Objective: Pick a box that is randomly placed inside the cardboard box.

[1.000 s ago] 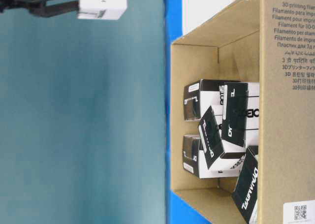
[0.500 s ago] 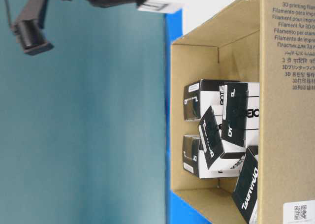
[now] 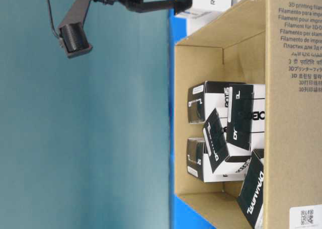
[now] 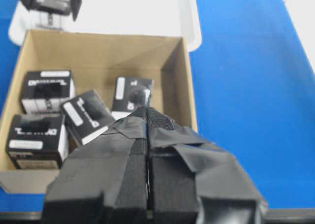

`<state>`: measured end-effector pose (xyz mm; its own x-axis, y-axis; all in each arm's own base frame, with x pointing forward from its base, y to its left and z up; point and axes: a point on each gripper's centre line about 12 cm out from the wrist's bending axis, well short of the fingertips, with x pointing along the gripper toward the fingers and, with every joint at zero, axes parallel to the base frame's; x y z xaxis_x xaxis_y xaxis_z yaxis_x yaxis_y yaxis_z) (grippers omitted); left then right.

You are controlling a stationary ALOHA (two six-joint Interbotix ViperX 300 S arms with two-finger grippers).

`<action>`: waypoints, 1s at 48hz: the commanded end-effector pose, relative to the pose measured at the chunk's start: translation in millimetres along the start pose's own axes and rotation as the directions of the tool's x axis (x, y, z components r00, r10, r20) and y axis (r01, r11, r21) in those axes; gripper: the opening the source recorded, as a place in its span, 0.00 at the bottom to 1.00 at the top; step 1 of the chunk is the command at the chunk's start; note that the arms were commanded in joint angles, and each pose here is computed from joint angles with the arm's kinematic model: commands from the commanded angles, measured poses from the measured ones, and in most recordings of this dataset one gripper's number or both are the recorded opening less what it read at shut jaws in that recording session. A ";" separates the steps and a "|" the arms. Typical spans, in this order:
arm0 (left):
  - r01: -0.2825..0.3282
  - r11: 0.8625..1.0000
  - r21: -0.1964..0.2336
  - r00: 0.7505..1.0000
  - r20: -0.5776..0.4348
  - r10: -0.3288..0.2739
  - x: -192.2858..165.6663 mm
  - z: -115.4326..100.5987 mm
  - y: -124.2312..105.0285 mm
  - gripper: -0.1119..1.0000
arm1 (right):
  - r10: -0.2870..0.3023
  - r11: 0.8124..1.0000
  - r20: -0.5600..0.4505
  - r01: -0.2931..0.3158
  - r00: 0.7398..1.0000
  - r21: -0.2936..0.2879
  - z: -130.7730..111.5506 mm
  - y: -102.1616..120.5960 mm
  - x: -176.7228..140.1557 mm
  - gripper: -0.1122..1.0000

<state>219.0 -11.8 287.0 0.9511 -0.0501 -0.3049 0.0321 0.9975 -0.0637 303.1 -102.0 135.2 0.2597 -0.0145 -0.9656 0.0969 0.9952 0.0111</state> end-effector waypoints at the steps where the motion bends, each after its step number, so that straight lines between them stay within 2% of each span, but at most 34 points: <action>1: 0.002 1.000 0.000 0.999 0.035 -0.002 -0.8 11.7 -0.8 0.04 | -0.004 1.000 0.010 0.004 1.000 -0.007 3.4 0.3 0.6 0.75; 9: 0.002 1.000 0.001 0.999 0.035 -0.002 -0.8 11.7 -0.8 0.04 | -0.002 1.000 0.006 0.002 1.000 -0.011 2.8 2.4 1.3 0.77; 13: 0.003 1.000 0.000 0.999 0.037 -0.003 -0.8 12.3 -0.9 0.04 | 0.002 1.000 0.006 -0.002 1.000 -0.020 4.3 6.2 1.0 0.92; 16: 0.002 1.000 0.001 0.999 0.035 -0.002 -0.8 11.7 -0.8 0.04 | 0.003 1.000 0.009 -0.003 1.000 -0.023 4.9 8.2 -0.4 0.99; 22: 0.003 1.000 0.000 0.999 0.037 -0.003 -1.1 12.0 -0.8 0.04 | -0.004 1.000 0.060 0.004 0.998 -0.006 12.9 8.1 -17.2 1.00; 28: 0.002 1.000 0.001 0.999 0.035 -0.002 -0.8 11.7 -0.8 0.04 | -0.020 1.000 0.144 0.016 0.989 0.026 26.1 7.1 -52.6 0.99; 37: 0.001 1.000 0.001 0.999 0.037 -0.001 -1.4 11.6 -0.4 0.04 | -0.047 0.999 0.305 0.040 0.951 0.030 33.2 11.4 -119.6 0.99; 48: 0.003 1.000 -0.002 0.999 0.043 -0.003 -2.8 12.5 -0.9 0.04 | -0.080 0.997 0.502 0.075 0.861 0.030 21.7 20.5 -177.5 0.99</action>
<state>218.1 -11.4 288.7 0.9539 -0.0488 -0.2961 0.0312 0.9975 -0.0639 285.5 -86.1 295.7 0.6411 -0.1303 -0.7563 0.1432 0.9885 -0.0490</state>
